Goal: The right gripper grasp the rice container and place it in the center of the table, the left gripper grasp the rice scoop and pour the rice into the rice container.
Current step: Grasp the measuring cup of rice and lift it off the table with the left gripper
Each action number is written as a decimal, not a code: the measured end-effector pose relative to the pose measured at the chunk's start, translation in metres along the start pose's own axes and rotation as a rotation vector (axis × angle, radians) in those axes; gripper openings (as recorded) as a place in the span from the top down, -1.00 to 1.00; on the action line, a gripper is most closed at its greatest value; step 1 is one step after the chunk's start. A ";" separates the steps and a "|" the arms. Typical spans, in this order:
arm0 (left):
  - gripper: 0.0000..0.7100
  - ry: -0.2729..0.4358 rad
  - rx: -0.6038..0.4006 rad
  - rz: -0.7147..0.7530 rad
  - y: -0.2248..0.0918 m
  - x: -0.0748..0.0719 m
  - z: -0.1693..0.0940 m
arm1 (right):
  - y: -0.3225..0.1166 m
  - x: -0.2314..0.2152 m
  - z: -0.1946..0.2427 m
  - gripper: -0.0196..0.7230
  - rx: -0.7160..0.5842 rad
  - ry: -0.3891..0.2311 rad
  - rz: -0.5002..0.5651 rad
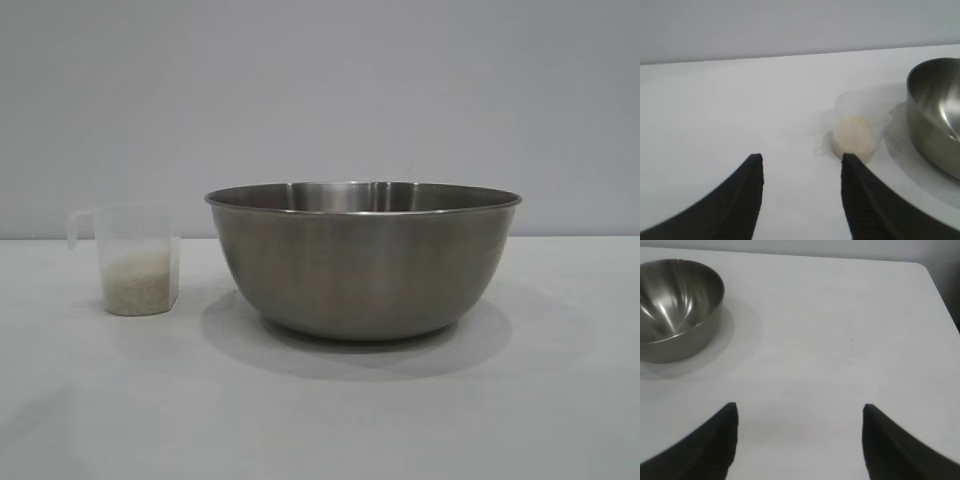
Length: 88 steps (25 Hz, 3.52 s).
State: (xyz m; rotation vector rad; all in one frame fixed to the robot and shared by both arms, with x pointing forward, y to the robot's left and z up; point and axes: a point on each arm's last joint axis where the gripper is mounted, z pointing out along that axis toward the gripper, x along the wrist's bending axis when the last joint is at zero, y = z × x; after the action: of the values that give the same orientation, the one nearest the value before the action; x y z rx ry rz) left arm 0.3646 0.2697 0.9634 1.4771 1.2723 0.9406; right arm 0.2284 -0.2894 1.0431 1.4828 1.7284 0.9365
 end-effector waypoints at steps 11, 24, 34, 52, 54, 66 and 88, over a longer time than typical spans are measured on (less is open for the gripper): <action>0.01 -0.025 -0.047 0.049 -0.012 -0.009 0.039 | 0.000 0.000 0.000 -0.26 0.000 -0.002 -0.001; 0.01 -0.059 0.112 0.089 -0.055 -0.021 0.091 | 0.000 0.000 0.000 -0.26 0.000 -0.002 -0.001; 0.41 -0.059 0.113 0.087 -0.058 -0.027 0.121 | 0.000 0.000 0.000 -0.26 0.000 -0.002 -0.001; 0.55 -0.034 0.108 0.076 -0.063 -0.031 0.151 | 0.000 0.000 0.000 -0.26 0.000 -0.002 -0.001; 0.55 -0.033 0.105 0.075 -0.063 -0.031 0.153 | 0.000 0.000 0.000 -0.26 0.000 -0.002 -0.001; 0.55 -0.014 0.088 0.086 -0.063 -0.032 0.167 | 0.000 0.000 0.000 -0.26 0.000 -0.002 -0.001; 0.55 -0.087 0.000 0.250 -0.065 -0.047 0.230 | 0.000 0.000 0.000 -0.26 0.000 -0.002 -0.001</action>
State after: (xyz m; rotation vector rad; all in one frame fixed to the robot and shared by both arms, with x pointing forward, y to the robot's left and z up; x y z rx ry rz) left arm 0.5583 0.1861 0.8410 1.6857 1.0400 1.0251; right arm 0.2284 -0.2896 1.0431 1.4826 1.7279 0.9345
